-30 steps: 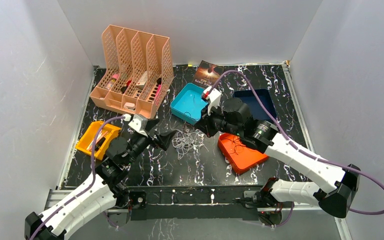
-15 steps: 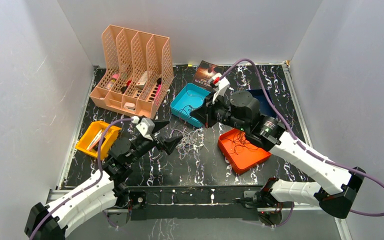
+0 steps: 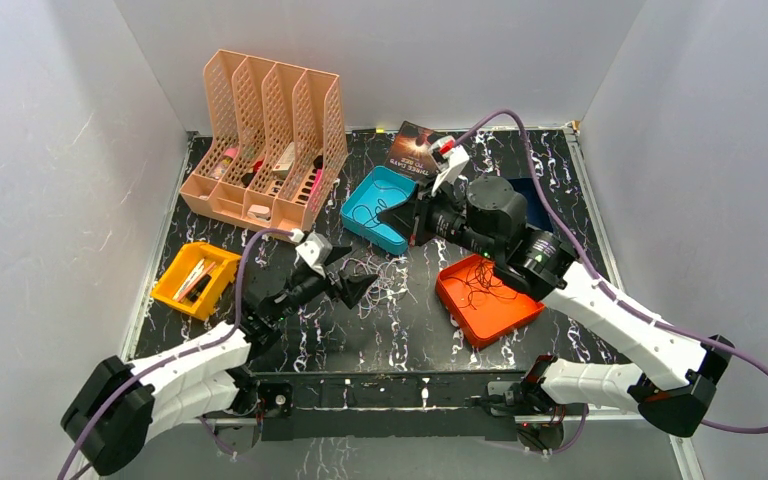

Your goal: Untangle the cables

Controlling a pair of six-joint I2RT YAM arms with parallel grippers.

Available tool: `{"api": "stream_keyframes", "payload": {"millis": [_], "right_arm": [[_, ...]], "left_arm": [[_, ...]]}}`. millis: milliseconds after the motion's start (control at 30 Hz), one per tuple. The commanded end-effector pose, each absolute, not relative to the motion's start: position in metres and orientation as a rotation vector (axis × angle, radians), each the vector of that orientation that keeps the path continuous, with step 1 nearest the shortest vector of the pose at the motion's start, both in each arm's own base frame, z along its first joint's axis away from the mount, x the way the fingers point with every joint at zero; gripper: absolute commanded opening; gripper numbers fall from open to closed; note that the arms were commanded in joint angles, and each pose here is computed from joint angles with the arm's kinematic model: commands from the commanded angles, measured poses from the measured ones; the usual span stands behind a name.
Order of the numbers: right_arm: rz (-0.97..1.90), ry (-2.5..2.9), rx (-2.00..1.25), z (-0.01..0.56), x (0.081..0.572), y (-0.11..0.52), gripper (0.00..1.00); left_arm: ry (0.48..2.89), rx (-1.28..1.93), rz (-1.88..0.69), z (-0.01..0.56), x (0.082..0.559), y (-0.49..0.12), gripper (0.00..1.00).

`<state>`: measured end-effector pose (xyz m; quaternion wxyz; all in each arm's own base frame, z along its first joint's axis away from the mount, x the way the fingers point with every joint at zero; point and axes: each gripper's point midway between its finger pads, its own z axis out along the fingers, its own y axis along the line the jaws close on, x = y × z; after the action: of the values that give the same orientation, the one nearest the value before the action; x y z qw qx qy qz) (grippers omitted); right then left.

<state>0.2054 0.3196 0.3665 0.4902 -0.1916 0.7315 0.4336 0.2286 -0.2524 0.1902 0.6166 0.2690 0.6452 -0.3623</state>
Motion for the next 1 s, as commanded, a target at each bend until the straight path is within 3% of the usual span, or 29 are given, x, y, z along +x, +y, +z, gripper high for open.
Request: {"api": "stream_keyframes", "payload": {"millis": [0, 467, 733, 967], "right_arm": [[1.144, 1.620, -0.401, 0.425, 0.205, 0.323, 0.00], [1.141, 1.597, -0.386, 0.438, 0.203, 0.315, 0.00], [0.825, 1.692, -0.256, 0.411, 0.228, 0.265, 0.00], [0.344, 1.930, -0.039, 0.341, 0.242, 0.184, 0.00]], "left_arm": [[1.408, 0.577, -0.818, 0.202, 0.240, -0.255, 0.90], [1.569, 0.402, -0.763, 0.159, 0.280, -0.261, 0.62], [1.572, 0.320, -0.726, 0.160, 0.271, -0.238, 0.64], [1.628, 0.274, -0.673, 0.165, 0.262, -0.215, 0.70]]}}
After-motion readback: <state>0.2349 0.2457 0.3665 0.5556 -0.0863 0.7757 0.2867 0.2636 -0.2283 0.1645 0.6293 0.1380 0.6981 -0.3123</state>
